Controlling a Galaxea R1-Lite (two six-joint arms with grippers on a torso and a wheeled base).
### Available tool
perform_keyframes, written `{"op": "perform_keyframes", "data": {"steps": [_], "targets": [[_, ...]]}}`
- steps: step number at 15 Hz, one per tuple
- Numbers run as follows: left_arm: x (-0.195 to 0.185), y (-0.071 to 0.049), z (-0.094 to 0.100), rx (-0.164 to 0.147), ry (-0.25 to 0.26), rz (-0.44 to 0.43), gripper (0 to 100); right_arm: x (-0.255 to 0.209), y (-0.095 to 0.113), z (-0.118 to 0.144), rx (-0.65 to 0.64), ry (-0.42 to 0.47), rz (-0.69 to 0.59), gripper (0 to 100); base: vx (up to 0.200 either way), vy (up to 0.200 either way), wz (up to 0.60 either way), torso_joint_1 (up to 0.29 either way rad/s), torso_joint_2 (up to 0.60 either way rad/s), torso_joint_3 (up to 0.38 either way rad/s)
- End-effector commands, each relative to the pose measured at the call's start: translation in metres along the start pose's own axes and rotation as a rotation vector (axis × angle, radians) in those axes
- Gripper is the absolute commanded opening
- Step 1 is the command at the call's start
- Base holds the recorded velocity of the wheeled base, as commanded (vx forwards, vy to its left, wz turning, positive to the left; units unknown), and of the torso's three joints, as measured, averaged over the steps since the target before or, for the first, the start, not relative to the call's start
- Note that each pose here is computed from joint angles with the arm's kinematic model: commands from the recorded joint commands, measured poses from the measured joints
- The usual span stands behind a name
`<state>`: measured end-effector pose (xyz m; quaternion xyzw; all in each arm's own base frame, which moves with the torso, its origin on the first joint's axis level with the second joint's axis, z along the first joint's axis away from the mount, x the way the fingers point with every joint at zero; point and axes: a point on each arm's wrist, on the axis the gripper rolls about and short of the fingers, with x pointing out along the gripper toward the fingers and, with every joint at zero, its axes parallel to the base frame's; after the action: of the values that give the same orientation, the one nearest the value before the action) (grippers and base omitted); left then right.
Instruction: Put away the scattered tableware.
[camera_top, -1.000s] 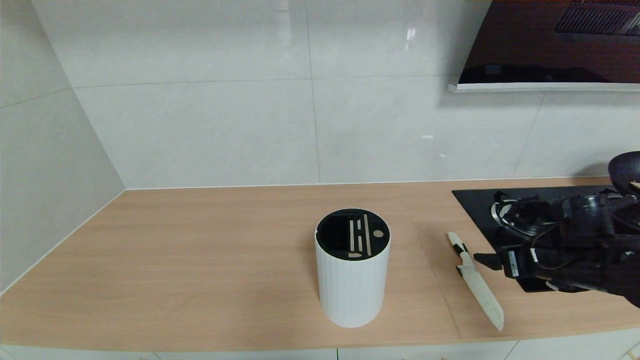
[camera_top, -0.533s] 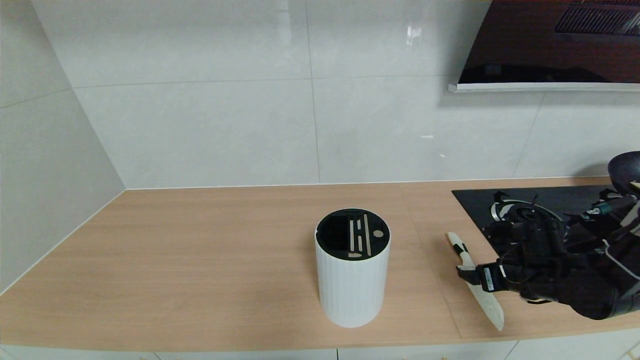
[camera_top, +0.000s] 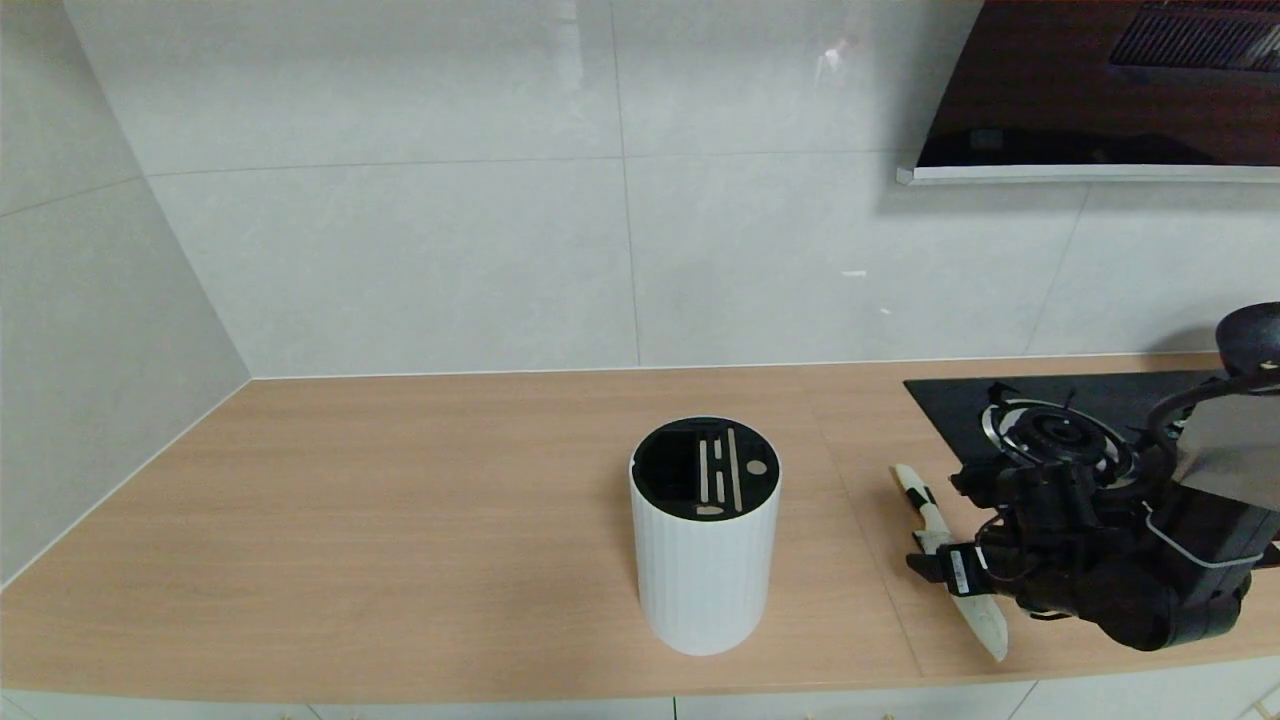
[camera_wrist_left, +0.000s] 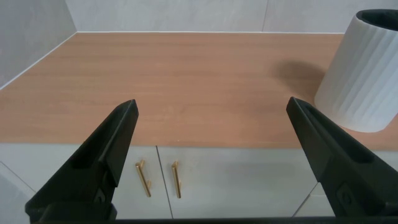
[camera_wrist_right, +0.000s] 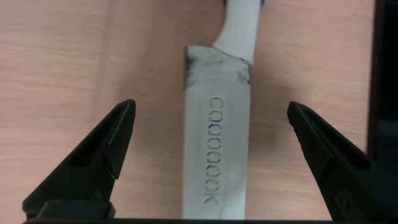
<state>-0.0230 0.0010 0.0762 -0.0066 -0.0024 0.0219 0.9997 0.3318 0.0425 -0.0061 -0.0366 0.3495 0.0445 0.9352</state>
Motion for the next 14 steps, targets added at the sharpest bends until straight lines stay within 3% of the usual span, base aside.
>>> {"op": "perform_keyframes", "data": {"steps": [1,6,14], "targets": [[0.0,0.0,0.0,-0.001,0.0,0.001,100,0.0095,0.0007,-0.0035,0.012,0.014,-0.013,100,0.0,0.0,0.0,0.0,0.0,0.0],[0.0,0.0,0.0,-0.001,0.0,0.001,100,0.0157,0.0008,-0.0031,0.027,-0.027,-0.018,100,0.0,0.0,0.0,0.0,0.0,0.0],[0.0,0.0,0.0,-0.001,0.0,0.001,100,0.0187,0.0001,-0.006,0.028,-0.019,-0.036,100,0.0,0.0,0.0,0.0,0.0,0.0]]}}
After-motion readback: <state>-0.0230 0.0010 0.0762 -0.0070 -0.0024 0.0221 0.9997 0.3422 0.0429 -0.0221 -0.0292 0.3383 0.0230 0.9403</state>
